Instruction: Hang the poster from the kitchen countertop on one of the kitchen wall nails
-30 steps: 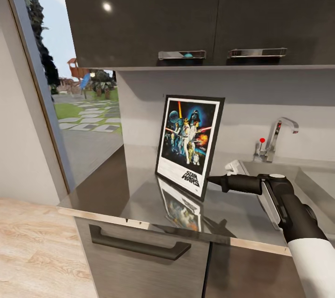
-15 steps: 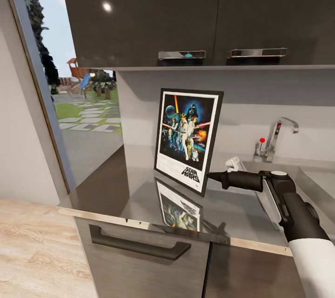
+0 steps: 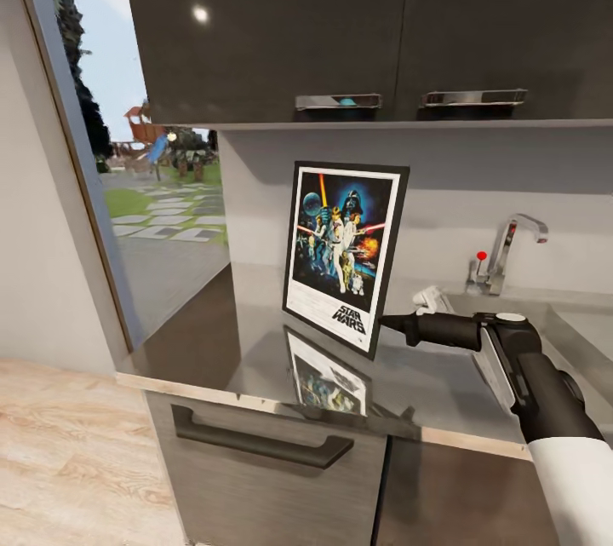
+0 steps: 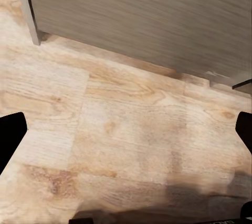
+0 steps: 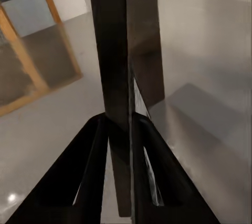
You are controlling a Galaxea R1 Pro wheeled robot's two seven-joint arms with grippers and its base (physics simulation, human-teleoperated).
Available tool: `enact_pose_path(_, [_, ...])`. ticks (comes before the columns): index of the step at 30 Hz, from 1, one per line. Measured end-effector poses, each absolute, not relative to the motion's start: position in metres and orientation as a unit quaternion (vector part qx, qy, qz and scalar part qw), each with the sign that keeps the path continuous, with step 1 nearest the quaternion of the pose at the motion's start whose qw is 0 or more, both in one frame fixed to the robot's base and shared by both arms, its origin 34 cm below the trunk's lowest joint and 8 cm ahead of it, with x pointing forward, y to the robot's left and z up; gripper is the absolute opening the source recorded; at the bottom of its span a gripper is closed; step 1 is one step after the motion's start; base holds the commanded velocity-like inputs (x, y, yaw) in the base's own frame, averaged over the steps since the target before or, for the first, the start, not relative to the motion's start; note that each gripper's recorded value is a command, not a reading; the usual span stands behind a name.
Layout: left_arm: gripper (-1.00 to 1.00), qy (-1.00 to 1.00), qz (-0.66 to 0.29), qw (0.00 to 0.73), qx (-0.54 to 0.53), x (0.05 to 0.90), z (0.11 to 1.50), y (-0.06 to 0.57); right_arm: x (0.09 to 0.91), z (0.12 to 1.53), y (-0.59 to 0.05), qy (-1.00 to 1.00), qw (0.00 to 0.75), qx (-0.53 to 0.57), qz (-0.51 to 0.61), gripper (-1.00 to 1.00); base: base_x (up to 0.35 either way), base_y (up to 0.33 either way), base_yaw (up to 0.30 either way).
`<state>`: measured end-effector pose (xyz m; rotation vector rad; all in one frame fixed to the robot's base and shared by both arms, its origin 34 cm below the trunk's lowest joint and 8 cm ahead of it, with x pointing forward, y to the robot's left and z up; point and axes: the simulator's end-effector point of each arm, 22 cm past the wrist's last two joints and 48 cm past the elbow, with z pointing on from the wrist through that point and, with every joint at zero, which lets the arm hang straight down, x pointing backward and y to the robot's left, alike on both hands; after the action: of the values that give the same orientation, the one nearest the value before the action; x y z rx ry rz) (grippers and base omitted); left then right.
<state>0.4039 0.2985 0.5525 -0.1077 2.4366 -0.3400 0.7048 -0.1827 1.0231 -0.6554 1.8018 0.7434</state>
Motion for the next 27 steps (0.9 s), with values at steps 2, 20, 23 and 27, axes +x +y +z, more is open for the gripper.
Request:
enact_pose_path(2, [1.00,0.933,-0.130,0.333,-0.041,0.4039,0.5527,0.2986,0.7048,1.0231,-0.1826,0.750,0.516,-0.273,0.310,-1.00,-0.054,0.034,0.208])
enact_pose_path(20, [1.00,0.933,-0.130,0.334,-0.041,0.4047,0.5532,0.2986,0.7050,1.0230,-0.1807,0.750,0.516,-0.273,0.311,-1.00,-0.111,0.146,0.279])
enact_pose_path(23, [1.00,0.932,-0.130,0.334,-0.041,0.4048,0.5534,0.2986,0.7049,1.0231,-0.1804,0.750,0.516,-0.273,0.311,-1.00,-0.129,0.271,0.289])
enact_pose_path(27, [1.00,0.932,-0.130,0.334,-0.041,0.4048,0.5534,0.2987,0.7063,1.0228,-0.1817,0.751,0.518,-0.271,0.307,-1.00,-0.069,0.281,0.289])
